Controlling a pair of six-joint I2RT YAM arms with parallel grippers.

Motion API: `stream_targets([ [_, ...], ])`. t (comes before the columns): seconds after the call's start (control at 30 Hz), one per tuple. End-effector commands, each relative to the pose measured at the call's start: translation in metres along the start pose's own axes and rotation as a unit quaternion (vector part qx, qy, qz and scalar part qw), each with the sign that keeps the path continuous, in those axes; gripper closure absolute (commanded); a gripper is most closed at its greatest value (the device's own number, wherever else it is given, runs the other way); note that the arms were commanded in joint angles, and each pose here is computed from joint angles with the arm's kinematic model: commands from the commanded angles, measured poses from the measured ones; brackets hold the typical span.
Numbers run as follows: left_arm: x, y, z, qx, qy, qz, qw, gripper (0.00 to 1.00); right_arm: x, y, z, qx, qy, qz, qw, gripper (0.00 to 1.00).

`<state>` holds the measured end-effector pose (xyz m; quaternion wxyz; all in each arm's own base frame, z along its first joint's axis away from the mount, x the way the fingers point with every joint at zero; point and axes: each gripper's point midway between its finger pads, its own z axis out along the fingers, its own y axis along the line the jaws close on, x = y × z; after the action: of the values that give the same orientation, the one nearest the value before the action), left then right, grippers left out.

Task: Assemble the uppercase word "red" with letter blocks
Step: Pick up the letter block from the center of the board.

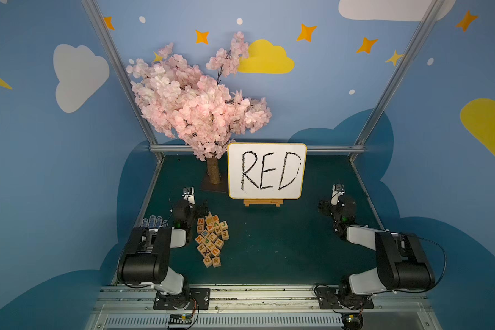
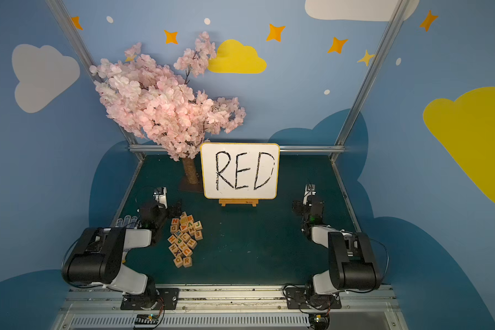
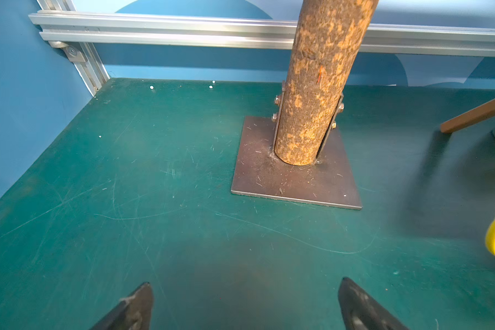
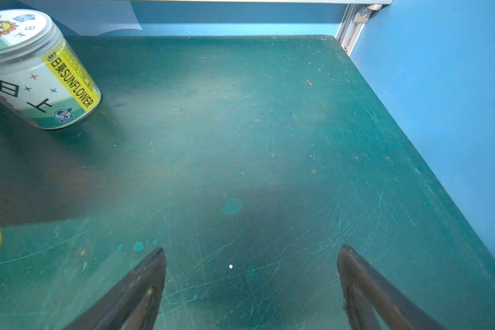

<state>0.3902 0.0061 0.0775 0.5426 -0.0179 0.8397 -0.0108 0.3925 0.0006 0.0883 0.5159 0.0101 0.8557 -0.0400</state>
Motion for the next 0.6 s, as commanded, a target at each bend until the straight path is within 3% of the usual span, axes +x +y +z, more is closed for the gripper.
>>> stream_targets([
  [0.0,-0.0056,-0.0016,0.0015,0.005,-0.007,0.001,1.000,0.01,0.0032,0.0012,-0.0015,-0.003,0.003,0.004,1.000,0.07],
  [0.57,-0.0054,-0.0008,0.0013,0.008,-0.007,-0.004,1.000,0.01,0.0023,0.0013,-0.0009,-0.008,0.003,0.006,1.000,0.07],
])
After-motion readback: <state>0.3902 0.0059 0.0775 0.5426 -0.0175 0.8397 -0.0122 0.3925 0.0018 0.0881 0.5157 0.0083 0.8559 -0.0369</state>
